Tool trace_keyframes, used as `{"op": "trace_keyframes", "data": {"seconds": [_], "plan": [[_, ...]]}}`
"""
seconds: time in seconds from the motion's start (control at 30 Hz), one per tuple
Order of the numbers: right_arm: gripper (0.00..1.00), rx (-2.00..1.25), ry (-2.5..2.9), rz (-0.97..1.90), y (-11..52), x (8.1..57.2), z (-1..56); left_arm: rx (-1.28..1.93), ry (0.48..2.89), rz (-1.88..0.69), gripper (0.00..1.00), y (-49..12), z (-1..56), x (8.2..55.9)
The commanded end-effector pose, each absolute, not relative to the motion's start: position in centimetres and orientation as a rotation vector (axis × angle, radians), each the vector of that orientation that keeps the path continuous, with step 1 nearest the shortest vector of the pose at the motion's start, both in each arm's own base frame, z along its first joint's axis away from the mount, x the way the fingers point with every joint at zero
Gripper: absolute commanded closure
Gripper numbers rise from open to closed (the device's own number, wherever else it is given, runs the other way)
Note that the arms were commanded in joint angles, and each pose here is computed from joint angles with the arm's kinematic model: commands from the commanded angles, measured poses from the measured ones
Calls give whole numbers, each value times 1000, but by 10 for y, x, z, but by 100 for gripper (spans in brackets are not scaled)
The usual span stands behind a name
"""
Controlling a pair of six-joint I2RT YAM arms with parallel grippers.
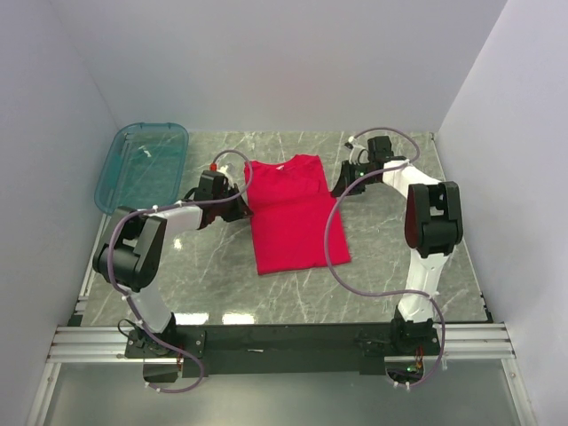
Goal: Fold and stack the t-shirts
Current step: Fold the tshirt
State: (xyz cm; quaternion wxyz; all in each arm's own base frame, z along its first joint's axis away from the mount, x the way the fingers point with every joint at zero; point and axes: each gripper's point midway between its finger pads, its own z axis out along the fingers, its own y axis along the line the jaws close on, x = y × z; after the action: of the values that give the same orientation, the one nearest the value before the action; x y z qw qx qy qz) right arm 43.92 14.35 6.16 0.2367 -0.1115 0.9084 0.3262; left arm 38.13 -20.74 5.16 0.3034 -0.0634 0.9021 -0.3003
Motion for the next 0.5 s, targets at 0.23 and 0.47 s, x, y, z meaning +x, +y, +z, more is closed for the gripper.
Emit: {"op": "trace_keyframes", "data": {"seconds": [0.23, 0.47], "plan": [[53, -324, 2467, 807, 142, 461, 71, -173, 2310, -734, 65, -200, 77, 406], [45, -640, 2295, 611, 124, 451, 118, -82, 2113, -578, 45, -171, 161, 401]]}}
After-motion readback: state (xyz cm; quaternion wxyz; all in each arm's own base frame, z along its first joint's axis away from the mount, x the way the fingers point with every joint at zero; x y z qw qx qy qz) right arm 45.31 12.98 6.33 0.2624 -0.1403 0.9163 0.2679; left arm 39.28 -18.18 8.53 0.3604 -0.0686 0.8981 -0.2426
